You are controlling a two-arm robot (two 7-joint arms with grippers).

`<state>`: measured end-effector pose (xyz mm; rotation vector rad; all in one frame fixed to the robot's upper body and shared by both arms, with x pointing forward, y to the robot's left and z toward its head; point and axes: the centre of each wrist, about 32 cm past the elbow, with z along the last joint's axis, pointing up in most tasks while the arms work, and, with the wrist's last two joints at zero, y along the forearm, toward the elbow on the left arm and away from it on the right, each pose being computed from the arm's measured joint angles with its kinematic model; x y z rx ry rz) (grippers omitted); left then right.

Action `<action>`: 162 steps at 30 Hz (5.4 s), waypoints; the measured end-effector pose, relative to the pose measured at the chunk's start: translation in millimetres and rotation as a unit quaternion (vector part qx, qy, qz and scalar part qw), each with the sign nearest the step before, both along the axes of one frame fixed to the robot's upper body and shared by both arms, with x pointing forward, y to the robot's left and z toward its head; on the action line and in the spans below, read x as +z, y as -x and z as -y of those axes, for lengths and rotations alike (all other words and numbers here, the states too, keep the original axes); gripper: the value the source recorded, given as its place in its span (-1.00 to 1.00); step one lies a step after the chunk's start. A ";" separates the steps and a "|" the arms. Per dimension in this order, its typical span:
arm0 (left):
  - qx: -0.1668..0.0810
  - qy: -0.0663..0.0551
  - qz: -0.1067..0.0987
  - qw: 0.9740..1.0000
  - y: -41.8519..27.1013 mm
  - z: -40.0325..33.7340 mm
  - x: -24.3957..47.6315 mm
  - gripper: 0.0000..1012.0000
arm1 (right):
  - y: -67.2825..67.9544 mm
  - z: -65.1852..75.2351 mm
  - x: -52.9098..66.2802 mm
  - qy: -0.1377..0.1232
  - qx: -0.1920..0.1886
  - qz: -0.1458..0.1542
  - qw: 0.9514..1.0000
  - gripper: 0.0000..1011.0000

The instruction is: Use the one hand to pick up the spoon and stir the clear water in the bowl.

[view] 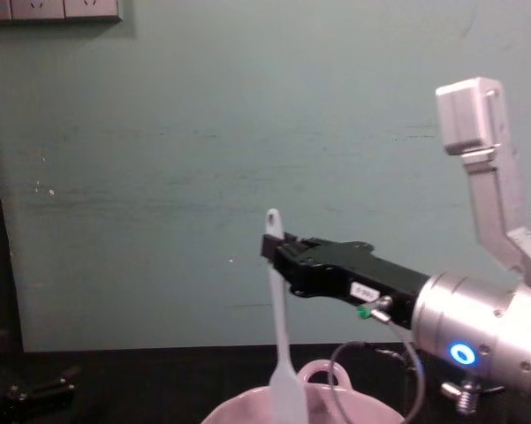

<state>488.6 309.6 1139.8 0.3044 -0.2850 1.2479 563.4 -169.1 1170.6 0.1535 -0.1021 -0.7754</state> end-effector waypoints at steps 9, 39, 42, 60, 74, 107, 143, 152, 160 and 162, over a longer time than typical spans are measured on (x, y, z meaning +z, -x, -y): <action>0.000 0.000 0.000 1.000 0.0 0.0 0.0 1.00 | 10.2 25.3 1.7 0.008 -0.016 0.009 1.000 -0.77; 0.000 0.000 0.000 1.000 0.0 0.0 0.0 1.00 | 47.8 0.0 -6.7 -0.002 0.040 0.004 0.999 -0.77; 0.000 0.000 0.000 1.000 0.0 0.0 0.0 1.00 | 43.7 -6.4 -6.6 -0.004 0.044 0.002 0.999 -0.77; 0.000 0.000 0.000 1.000 0.0 0.0 0.0 1.00 | 6.4 -12.9 -1.1 0.006 0.023 0.000 1.000 -0.77; 0.000 0.000 0.000 1.000 0.0 0.0 0.0 1.00 | 13.2 23.6 0.0 0.017 -0.007 0.004 1.000 -0.77; 0.000 0.000 0.000 1.000 0.0 0.0 0.0 1.00 | 49.5 -5.0 -7.4 0.007 0.058 -0.005 0.998 -0.77; 0.000 0.000 0.000 1.000 0.0 0.0 0.0 1.00 | 20.1 25.3 -4.7 0.020 -0.008 -0.001 1.000 -0.77; 0.000 0.000 0.000 1.000 0.0 0.0 0.0 1.00 | 36.9 28.2 -4.7 0.018 0.008 0.001 1.000 -0.77; 0.000 0.000 0.000 1.000 0.0 0.0 0.0 1.00 | 46.1 12.3 -6.5 0.016 0.039 -0.002 0.999 -0.77; 0.000 0.000 0.000 1.000 0.0 0.0 0.0 1.00 | 46.7 8.1 -6.8 0.016 0.044 -0.003 0.999 -0.77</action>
